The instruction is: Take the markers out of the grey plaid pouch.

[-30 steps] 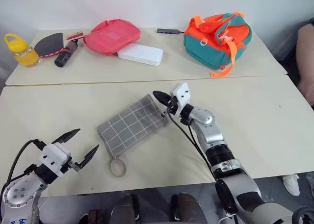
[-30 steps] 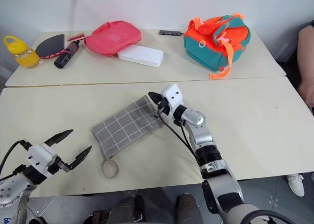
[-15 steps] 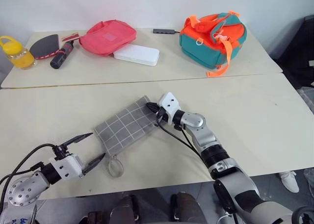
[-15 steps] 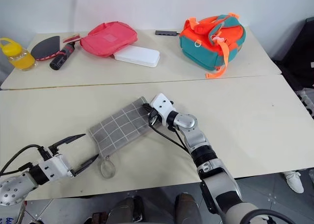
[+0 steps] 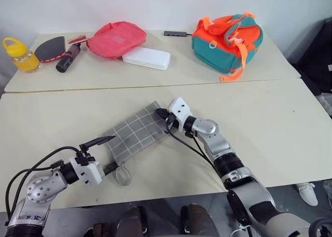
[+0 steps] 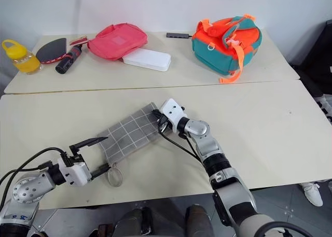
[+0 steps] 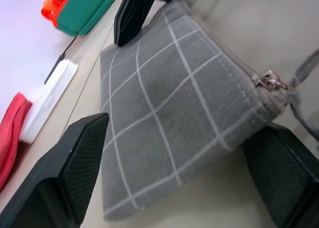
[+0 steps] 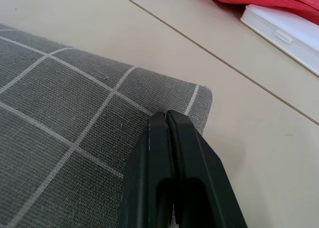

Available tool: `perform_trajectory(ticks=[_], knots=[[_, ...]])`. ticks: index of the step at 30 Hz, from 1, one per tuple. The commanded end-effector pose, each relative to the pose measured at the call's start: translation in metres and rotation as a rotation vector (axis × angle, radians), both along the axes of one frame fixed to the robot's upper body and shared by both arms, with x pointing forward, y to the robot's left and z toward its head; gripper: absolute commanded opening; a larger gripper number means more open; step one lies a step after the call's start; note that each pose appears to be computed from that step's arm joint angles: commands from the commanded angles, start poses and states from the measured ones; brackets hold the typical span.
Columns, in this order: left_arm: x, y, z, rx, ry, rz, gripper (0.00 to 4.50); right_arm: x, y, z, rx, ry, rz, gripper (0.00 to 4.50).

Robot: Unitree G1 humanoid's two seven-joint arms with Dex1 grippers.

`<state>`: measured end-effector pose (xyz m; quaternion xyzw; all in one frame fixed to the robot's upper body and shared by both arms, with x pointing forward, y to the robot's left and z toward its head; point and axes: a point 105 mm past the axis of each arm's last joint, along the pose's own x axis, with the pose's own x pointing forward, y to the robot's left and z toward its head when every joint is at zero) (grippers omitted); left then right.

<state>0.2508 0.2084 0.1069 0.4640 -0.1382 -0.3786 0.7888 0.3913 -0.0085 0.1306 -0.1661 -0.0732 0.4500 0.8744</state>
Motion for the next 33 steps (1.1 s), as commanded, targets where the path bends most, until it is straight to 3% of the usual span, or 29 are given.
perform_trajectory(ticks=[1,8,13,17,21,26,29,33], knots=[[0.000,-0.001,-0.012,0.001,0.041,0.005,3.79,-0.001,-0.004,-0.004,0.003,0.014,-0.009,0.00],[-0.002,0.002,-0.013,-0.011,0.052,0.004,1.43,-0.002,-0.007,-0.004,-0.003,0.009,-0.012,0.00],[-0.005,0.001,-0.011,-0.033,0.056,-0.012,0.03,-0.003,-0.012,0.002,0.010,-0.002,-0.011,0.00],[-0.001,-0.003,-0.008,-0.030,0.042,-0.022,0.03,-0.015,-0.015,0.021,0.094,0.030,0.053,0.00],[0.013,-0.008,-0.002,-0.038,0.011,0.002,0.00,-0.043,-0.020,0.043,0.213,0.139,0.178,1.24],[0.028,-0.028,-0.001,-0.046,0.017,-0.021,0.00,-0.106,-0.029,0.047,0.138,0.335,0.440,2.85],[0.039,-0.040,0.005,-0.043,-0.009,-0.027,0.00,-0.126,-0.030,0.032,0.061,0.425,0.478,2.85],[0.051,-0.057,0.009,-0.042,-0.021,-0.033,0.00,-0.124,-0.021,0.013,0.067,0.484,0.417,2.85]])
